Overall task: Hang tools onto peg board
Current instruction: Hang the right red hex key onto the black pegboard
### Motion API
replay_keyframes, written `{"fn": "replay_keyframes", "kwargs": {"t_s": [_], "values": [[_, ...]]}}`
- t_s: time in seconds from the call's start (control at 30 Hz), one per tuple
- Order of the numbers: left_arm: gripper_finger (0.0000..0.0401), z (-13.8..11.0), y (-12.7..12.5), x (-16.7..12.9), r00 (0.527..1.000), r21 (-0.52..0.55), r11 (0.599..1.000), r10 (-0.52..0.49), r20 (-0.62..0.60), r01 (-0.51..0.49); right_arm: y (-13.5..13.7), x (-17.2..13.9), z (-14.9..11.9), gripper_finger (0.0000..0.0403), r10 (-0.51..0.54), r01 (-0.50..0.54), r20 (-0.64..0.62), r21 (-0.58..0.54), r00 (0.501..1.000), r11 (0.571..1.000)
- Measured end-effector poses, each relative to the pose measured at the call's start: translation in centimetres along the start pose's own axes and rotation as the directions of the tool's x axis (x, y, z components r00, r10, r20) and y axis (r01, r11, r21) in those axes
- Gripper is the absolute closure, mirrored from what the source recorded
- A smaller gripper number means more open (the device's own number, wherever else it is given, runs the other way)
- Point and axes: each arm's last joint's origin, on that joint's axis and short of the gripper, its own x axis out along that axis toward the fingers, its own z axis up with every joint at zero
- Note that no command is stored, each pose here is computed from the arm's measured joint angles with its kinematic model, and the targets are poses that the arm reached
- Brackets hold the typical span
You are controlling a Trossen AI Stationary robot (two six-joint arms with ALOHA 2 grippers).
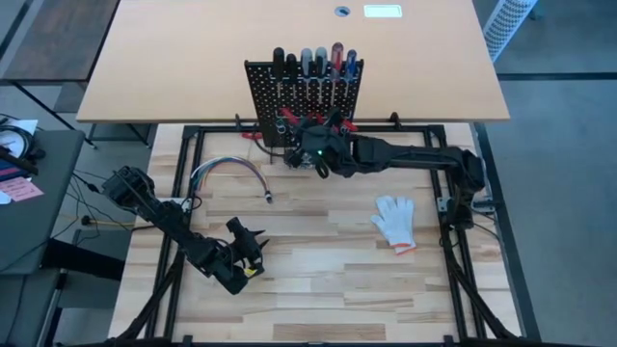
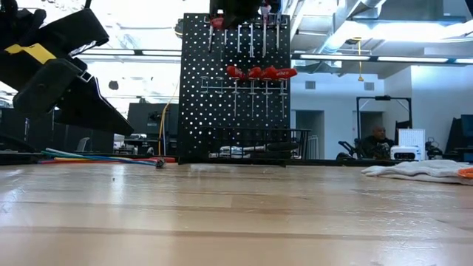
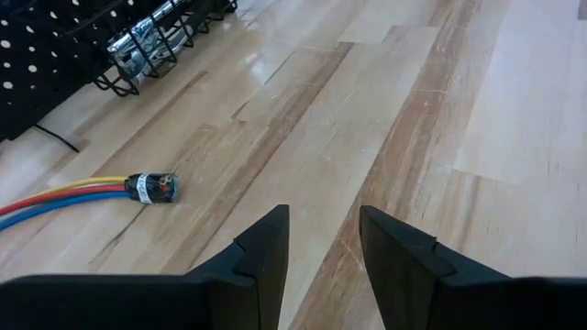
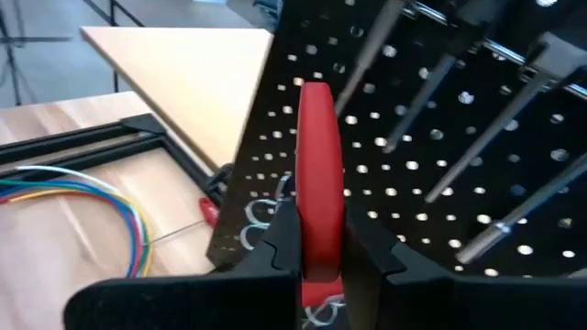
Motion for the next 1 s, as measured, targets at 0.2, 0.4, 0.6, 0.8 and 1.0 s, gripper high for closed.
{"fn": "replay_keyframes", "kwargs": {"t_s": [0.2, 0.4, 0.6, 0.8, 1.0], "values": [[0.0274, 0.0, 0.0, 0.0, 1.0, -0.001, 1.0, -0.001, 0.0, 0.001, -0.8, 1.3, -0.7, 0.0366, -0.027, 0.027, -0.03, 0.007, 0.999, 1.0], [0.0274, 0.0, 0.0, 0.0, 1.0, -0.001, 1.0, -0.001, 0.0, 0.001, -1.4, 2.0, -0.8, 0.0366, 0.039, -0.038, -0.037, 0.029, 0.999, 0.999], [0.0274, 0.0, 0.0, 0.0, 1.0, -0.001, 1.0, -0.001, 0.0, 0.001, -1.9, 2.6, -0.8, 0.0366, 0.055, -0.053, -0.045, 0.041, 0.997, 0.998], [0.0274, 0.0, 0.0, 0.0, 1.0, -0.001, 1.0, -0.001, 0.0, 0.001, -2.8, 3.5, -1.2, 0.0366, 0.086, -0.081, -0.074, 0.068, 0.994, 0.994], [0.0274, 0.0, 0.0, 0.0, 1.0, -0.002, 1.0, -0.001, 0.001, 0.001, -3.4, 4.1, -1.5, 0.0366, 0.146, -0.14, -0.108, 0.064, 0.983, 0.988]]}}
